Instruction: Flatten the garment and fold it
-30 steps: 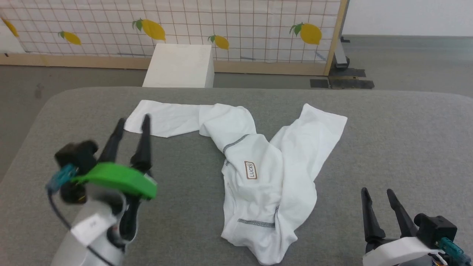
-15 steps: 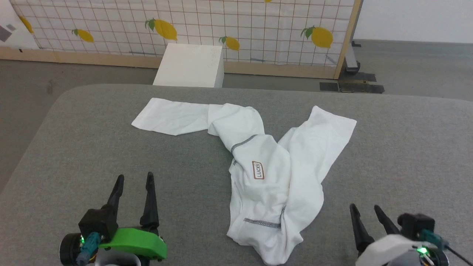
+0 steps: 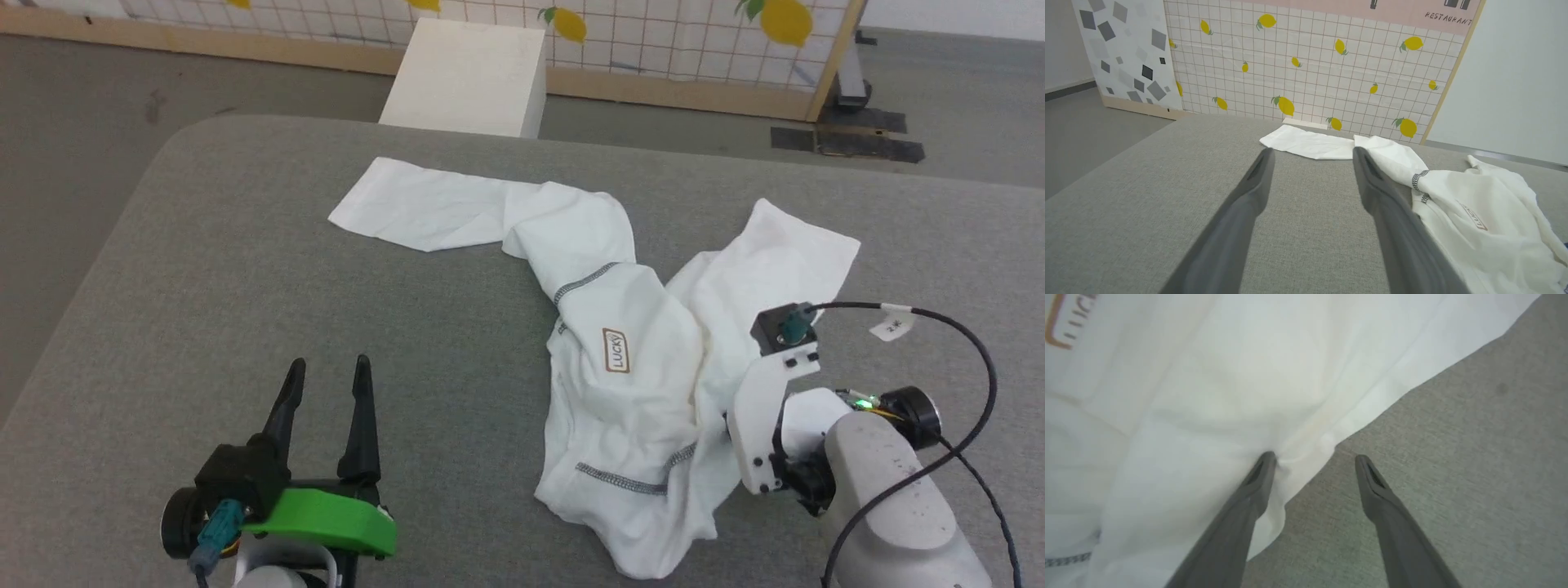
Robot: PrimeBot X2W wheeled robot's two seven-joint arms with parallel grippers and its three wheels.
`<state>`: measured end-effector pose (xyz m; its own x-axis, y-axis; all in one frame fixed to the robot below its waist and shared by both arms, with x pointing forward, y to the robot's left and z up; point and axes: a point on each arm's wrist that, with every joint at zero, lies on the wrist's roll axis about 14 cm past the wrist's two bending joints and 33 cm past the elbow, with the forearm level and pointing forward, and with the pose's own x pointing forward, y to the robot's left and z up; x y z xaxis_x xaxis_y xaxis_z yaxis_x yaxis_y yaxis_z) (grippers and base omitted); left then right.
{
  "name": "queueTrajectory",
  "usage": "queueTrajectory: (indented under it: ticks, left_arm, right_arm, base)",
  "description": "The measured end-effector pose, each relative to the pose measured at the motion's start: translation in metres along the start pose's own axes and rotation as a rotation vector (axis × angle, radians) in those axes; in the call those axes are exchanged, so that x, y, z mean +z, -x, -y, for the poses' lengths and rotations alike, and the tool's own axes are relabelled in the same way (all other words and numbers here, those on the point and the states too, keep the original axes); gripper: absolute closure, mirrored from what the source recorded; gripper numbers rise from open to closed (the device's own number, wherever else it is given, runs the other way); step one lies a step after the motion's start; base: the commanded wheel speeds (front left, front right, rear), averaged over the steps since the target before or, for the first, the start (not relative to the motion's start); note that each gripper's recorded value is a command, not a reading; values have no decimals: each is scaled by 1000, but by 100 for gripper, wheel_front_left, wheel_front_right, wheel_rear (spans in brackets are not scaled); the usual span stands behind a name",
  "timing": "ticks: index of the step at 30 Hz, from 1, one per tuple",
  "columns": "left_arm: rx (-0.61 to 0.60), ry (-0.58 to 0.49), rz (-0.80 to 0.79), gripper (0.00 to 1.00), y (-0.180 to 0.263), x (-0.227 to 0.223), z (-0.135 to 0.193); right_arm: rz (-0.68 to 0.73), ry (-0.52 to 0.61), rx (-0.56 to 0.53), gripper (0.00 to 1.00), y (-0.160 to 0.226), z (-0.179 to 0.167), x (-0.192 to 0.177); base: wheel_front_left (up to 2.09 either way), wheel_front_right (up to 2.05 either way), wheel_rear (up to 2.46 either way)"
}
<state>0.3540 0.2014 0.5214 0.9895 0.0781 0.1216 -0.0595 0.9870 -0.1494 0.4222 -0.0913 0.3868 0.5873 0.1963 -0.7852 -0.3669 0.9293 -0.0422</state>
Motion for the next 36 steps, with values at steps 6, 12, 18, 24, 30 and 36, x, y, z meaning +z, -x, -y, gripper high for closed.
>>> queueTrajectory:
  ticks: [6,12,18,24,30,36]
  left_arm:
    - [48,-6,-31,0,6,-9,-17]
    - [70,-11,-50,0,9,-14,-25]
    - [42,-9,-34,0,5,-10,-17]
    - [-2,2,-29,0,-2,-10,-4]
    - [-4,7,-35,0,-3,-12,-3]
    - [-3,8,-30,0,-2,-10,-5]
  right_arm:
    - [-132,63,36,28,-18,-16,-13]
    - [-57,14,60,100,-23,-19,4]
    - [39,-116,-87,100,0,60,10]
    - [46,-239,-427,100,59,201,-17]
    - [77,-337,-507,0,71,215,-42]
    - [467,-377,-492,0,92,201,22]
  base:
    - [0,0,0]
    - [0,0,0]
    - [0,0,0]
    - [0,0,0]
    - [0,0,0]
    - [0,0,0]
